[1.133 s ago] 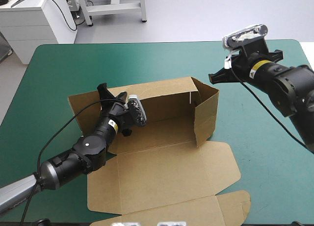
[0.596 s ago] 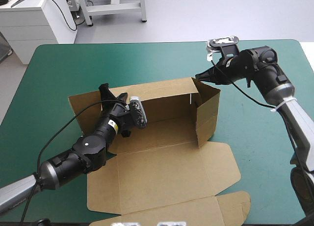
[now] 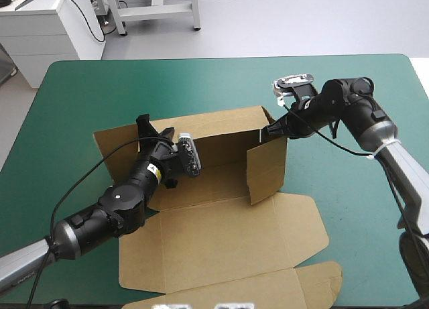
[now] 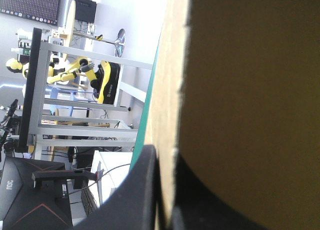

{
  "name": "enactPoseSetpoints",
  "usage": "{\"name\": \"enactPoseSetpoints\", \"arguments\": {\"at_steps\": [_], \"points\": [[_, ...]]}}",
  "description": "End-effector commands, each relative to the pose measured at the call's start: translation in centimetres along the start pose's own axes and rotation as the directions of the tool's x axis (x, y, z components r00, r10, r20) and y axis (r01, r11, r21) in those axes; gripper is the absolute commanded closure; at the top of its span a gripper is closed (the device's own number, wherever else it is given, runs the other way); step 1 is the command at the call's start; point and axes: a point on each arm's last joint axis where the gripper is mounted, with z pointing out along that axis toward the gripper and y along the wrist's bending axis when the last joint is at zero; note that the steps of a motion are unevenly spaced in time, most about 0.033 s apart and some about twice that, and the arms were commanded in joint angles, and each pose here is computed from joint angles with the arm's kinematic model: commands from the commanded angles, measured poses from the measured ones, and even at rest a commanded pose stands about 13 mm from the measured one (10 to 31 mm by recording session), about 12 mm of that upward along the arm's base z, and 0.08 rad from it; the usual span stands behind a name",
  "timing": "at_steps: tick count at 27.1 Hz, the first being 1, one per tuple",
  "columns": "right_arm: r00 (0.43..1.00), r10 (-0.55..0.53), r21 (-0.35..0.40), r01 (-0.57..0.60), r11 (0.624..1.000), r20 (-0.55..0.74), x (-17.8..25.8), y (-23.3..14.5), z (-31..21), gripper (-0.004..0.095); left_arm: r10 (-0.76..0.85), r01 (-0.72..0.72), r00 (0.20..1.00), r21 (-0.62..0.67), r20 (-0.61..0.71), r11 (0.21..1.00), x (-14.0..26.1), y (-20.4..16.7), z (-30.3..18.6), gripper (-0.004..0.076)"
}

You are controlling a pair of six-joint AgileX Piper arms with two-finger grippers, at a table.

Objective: Fold the box

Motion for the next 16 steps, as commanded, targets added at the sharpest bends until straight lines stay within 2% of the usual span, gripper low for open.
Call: {"name": "enactPoseSetpoints", "arguments": {"at_steps": [1,3,6,13,15,16], "points": [[0.984,-0.048,-0.032,0.054,0.998,0.170,0.4,0.8,-2.9,0.0929,-0.046,0.046,0.999,-0.014,0.009,0.999,-0.2,0.9,-0.7,0.0731],[0.975,-0.092,-0.043,0.103,0.994,0.204,1.7,1.0,-2.7,0.0929,-0.014,0.014,1.000,-0.007,0.004,1.000,-0.2,0.7,-0.4,0.0731],[0.945,-0.163,-0.008,0.172,0.985,0.285,3.8,1.0,-2.7,0.0929,0.001,-0.001,1.000,0.014,-0.007,1.000,-0.3,0.3,0.0,0.0729],[0.901,-0.314,0.048,0.315,0.948,0.300,6.5,0.8,-1.7,0.0925,0.037,-0.037,0.999,0.066,-0.008,0.997,-0.4,-0.5,0.5,0.0724],[0.892,-0.345,0.032,0.351,0.936,0.293,6.6,1.0,-1.3,0.0891,0.037,-0.037,0.999,0.066,-0.010,0.997,-0.4,-0.5,0.5,0.0724],[0.887,-0.363,0.019,0.373,0.927,0.285,6.7,1.1,-1.3,0.0805,0.037,-0.037,0.999,0.066,-0.010,0.997,-0.4,-0.5,0.5,0.0724]]}}
